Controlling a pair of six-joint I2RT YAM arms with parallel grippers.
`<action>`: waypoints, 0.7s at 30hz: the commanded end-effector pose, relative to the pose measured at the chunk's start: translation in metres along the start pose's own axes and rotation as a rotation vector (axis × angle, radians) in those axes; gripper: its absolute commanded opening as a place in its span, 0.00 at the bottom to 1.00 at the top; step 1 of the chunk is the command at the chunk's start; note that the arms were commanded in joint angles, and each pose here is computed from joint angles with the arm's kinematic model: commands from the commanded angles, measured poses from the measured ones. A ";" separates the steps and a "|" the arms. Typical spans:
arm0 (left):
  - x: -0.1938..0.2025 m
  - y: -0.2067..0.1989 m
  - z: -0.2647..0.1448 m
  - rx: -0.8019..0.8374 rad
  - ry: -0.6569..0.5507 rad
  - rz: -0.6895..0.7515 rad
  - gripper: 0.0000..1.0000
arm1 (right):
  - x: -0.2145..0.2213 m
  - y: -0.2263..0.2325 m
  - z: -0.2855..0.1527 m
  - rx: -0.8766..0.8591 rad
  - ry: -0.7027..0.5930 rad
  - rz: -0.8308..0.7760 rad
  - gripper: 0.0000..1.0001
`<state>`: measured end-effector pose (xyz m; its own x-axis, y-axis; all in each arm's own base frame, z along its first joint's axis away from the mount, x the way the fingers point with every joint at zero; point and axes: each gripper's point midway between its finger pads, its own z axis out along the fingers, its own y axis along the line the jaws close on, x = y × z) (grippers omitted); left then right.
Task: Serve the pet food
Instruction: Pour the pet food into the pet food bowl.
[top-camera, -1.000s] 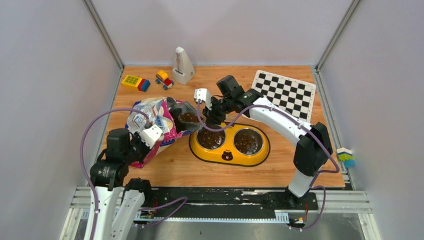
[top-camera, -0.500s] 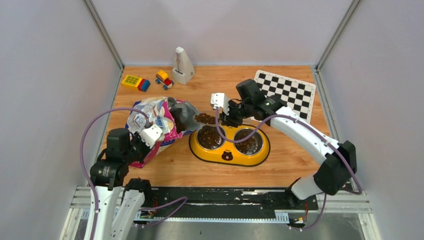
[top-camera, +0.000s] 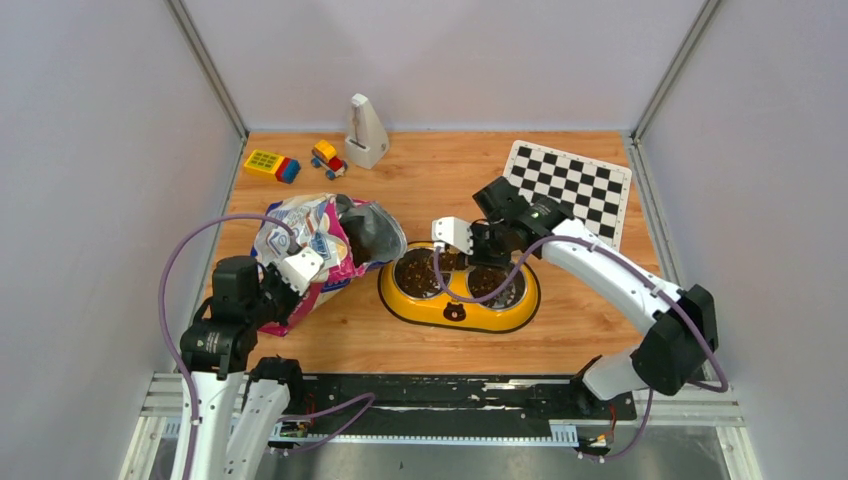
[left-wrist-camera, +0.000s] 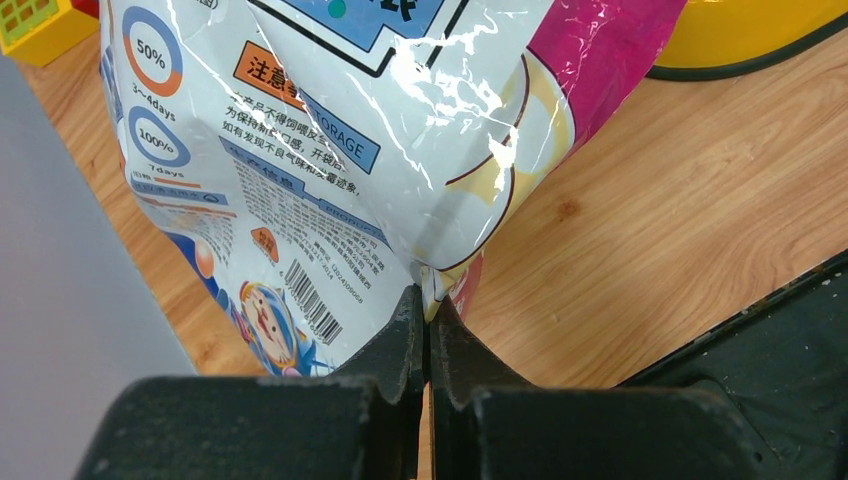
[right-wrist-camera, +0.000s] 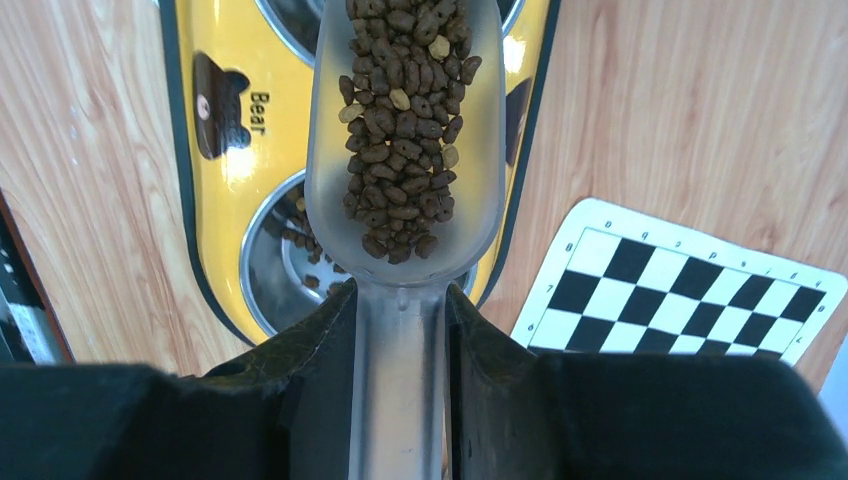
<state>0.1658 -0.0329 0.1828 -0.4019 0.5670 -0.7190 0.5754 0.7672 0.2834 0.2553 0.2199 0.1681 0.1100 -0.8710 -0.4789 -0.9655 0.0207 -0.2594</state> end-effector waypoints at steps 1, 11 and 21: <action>-0.042 0.020 -0.009 -0.073 -0.160 0.019 0.00 | 0.007 -0.013 -0.002 0.036 0.137 -0.061 0.00; -0.041 0.022 -0.011 -0.092 -0.167 0.013 0.00 | 0.005 -0.025 0.005 0.084 0.341 -0.173 0.00; -0.040 0.022 -0.012 -0.097 -0.172 0.013 0.00 | 0.007 -0.017 0.008 0.111 0.531 -0.296 0.00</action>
<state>0.1653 -0.0295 0.1857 -0.4027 0.5505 -0.7313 0.5510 0.7837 0.2865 0.2659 0.2288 0.1497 0.2244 -0.9744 -0.0143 -0.9107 -0.2044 -0.3589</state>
